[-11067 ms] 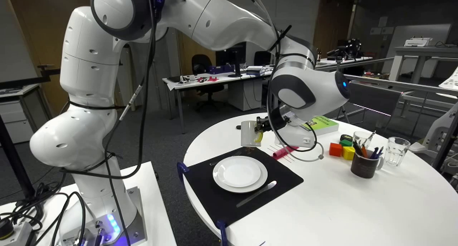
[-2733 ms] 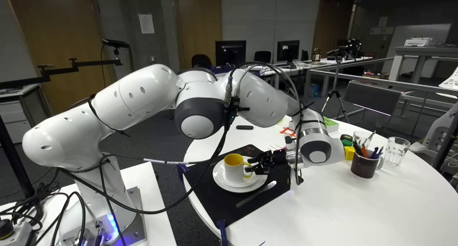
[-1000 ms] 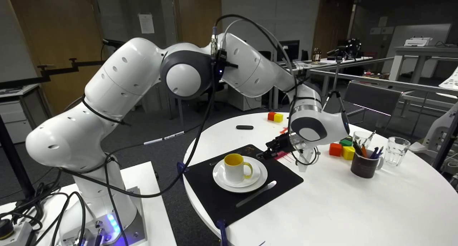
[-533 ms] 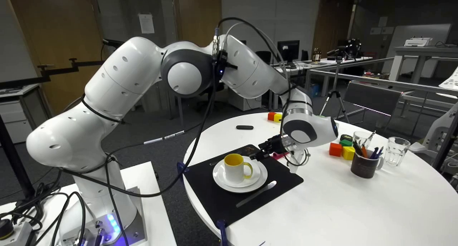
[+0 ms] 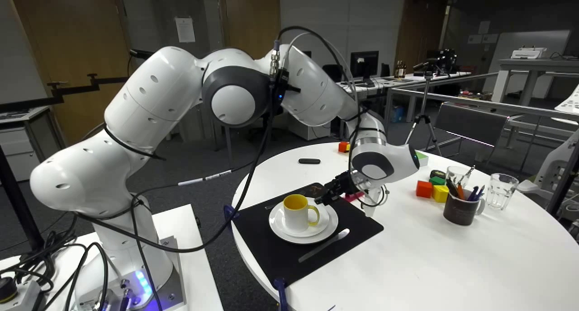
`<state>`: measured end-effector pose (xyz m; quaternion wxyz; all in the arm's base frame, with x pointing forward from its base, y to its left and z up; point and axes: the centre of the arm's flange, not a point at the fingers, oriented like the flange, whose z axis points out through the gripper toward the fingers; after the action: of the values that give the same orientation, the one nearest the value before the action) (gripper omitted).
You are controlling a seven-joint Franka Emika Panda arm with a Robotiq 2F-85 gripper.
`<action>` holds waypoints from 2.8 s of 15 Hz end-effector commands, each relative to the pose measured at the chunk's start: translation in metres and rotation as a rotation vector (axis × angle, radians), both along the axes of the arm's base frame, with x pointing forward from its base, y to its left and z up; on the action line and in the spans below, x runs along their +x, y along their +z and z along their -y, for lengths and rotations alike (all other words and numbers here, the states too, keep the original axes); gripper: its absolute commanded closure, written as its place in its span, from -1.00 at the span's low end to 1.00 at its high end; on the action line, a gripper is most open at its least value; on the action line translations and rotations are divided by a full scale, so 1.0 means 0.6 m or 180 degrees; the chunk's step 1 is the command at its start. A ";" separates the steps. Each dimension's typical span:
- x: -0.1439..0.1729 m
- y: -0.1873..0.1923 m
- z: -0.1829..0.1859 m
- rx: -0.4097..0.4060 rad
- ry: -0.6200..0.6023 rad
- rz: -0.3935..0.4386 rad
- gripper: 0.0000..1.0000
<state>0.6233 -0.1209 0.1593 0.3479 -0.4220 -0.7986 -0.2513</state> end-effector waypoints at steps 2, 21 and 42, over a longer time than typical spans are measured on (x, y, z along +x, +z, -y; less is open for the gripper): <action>-0.042 0.018 0.002 -0.0153 0.0049 0.0150 -1.00; -0.149 0.067 0.021 -0.1159 -0.0335 -0.0234 -1.00; -0.145 0.048 -0.010 -0.0924 -0.0294 -0.0249 -1.00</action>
<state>0.5388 -0.1221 0.1798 0.3130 -0.5170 -0.7880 -0.1176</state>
